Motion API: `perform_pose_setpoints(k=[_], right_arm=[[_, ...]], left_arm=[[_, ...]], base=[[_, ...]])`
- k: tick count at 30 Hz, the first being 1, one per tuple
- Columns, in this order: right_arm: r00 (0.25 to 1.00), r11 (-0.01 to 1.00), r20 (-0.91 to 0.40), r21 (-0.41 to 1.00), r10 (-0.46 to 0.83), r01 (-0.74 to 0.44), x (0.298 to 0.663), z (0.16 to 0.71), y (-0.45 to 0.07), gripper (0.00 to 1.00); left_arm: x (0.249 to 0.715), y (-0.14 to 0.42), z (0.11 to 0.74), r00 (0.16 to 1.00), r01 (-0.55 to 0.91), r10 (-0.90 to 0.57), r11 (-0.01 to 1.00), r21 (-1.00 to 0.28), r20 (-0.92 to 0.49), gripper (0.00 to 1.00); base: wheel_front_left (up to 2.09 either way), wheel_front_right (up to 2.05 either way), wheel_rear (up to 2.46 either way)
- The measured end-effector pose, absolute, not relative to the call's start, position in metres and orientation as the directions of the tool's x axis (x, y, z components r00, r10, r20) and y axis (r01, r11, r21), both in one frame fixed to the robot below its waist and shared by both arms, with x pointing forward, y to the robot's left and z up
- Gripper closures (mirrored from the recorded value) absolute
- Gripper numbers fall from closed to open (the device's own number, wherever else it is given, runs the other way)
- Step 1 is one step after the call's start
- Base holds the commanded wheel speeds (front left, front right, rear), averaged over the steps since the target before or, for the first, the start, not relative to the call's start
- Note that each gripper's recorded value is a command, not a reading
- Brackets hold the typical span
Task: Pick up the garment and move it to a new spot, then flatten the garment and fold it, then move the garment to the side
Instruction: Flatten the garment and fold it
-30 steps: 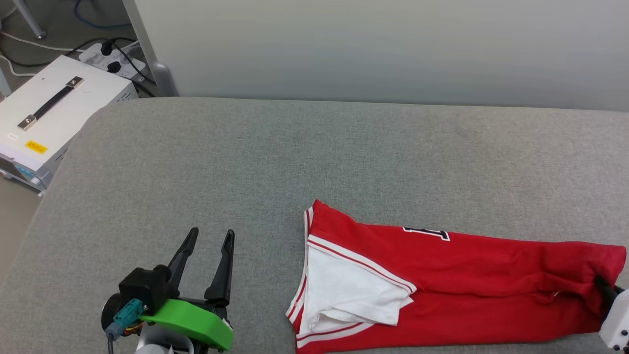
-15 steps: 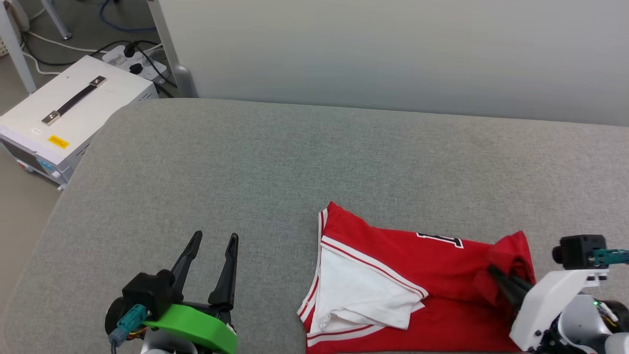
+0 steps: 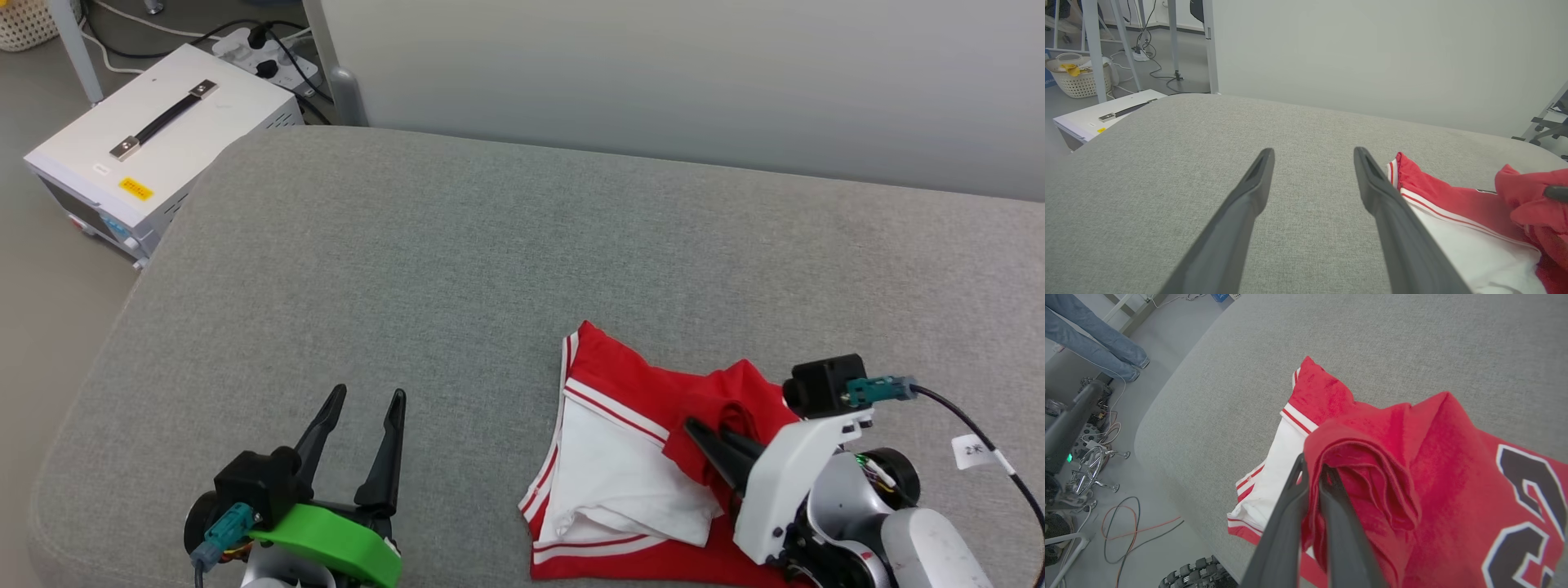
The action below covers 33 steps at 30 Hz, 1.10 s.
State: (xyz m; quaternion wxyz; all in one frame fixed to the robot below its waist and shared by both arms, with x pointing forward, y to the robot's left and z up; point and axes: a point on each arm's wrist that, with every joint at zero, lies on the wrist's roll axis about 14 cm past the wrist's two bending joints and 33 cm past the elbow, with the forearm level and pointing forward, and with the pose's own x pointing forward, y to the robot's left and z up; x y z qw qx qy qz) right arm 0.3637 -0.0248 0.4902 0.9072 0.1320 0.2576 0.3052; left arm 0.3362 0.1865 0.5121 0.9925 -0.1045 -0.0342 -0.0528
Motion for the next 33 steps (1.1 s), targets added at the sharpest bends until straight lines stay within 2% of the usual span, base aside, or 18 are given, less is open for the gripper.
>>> perform_pose_setpoints(k=[5,14,15,16,30,33], right_arm=[[0.621,0.737,-0.399,0.404,0.675,-0.541,0.363,0.482,0.006,1.0],[0.539,0.698,-0.444,0.439,0.716,-0.566,0.36,0.455,0.038,1.0],[0.535,0.695,-0.444,0.44,0.718,-0.568,0.36,0.453,0.04,0.73],[0.533,0.692,-0.443,0.437,0.721,-0.574,0.361,0.452,0.043,0.0],[0.453,0.596,-0.427,0.303,0.783,-0.744,0.342,0.451,0.081,0.0],[0.458,0.585,-0.424,0.244,0.782,-0.773,0.344,0.454,0.079,0.0]], left_arm=[[0.335,0.193,0.508,0.995,0.088,-0.076,0.975,-0.203,0.065,0.0],[0.333,0.202,0.506,0.997,0.058,-0.048,0.978,-0.2,0.054,0.0],[0.333,0.203,0.505,0.998,0.054,-0.044,0.978,-0.2,0.053,0.0],[0.333,0.204,0.505,0.998,0.05,-0.041,0.978,-0.2,0.052,0.0],[0.334,0.203,0.506,0.998,0.051,-0.04,0.975,-0.218,0.055,0.0],[0.335,0.201,0.507,0.997,0.06,-0.047,0.974,-0.219,0.06,0.0]], base=[[0.0,0.0,0.0],[0.0,0.0,0.0],[0.0,0.0,0.0],[0.0,0.0,0.0],[0.0,0.0,0.0],[0.0,0.0,0.0]])
